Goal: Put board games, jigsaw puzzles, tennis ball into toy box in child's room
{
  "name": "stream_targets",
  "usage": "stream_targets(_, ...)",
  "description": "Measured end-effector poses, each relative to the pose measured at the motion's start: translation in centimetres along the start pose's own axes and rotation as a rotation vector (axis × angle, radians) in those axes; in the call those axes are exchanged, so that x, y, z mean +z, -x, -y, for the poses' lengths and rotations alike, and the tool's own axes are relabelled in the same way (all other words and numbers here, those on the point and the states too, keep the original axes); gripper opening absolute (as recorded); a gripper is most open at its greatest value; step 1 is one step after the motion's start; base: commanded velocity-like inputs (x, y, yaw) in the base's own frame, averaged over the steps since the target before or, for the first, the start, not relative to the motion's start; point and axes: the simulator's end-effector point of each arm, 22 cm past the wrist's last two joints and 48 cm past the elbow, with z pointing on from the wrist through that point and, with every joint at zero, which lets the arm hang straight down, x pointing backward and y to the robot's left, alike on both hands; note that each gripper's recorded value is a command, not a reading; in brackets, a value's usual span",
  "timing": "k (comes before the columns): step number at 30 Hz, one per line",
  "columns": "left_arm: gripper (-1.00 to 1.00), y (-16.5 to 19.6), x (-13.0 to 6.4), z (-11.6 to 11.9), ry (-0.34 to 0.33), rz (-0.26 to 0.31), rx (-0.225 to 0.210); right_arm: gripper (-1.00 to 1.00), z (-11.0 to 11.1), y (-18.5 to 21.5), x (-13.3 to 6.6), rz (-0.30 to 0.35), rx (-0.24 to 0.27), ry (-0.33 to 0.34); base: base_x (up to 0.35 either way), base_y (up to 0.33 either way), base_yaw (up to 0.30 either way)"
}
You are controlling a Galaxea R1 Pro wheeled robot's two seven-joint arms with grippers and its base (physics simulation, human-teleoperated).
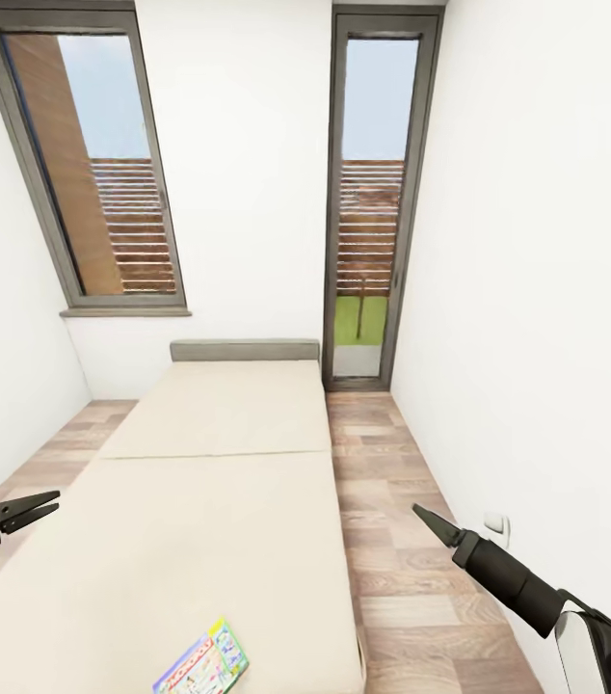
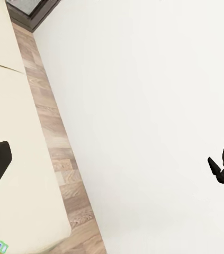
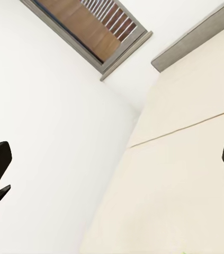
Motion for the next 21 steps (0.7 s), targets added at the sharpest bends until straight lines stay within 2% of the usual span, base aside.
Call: stream_targets(21, 1.00, -0.05, 0.07, -0.16, 0.006, -0.001, -0.002, 1.00, 0.03, 0.00, 0.01, 0.000, 0.000, 0.000, 0.023, 0.016, 0.000)
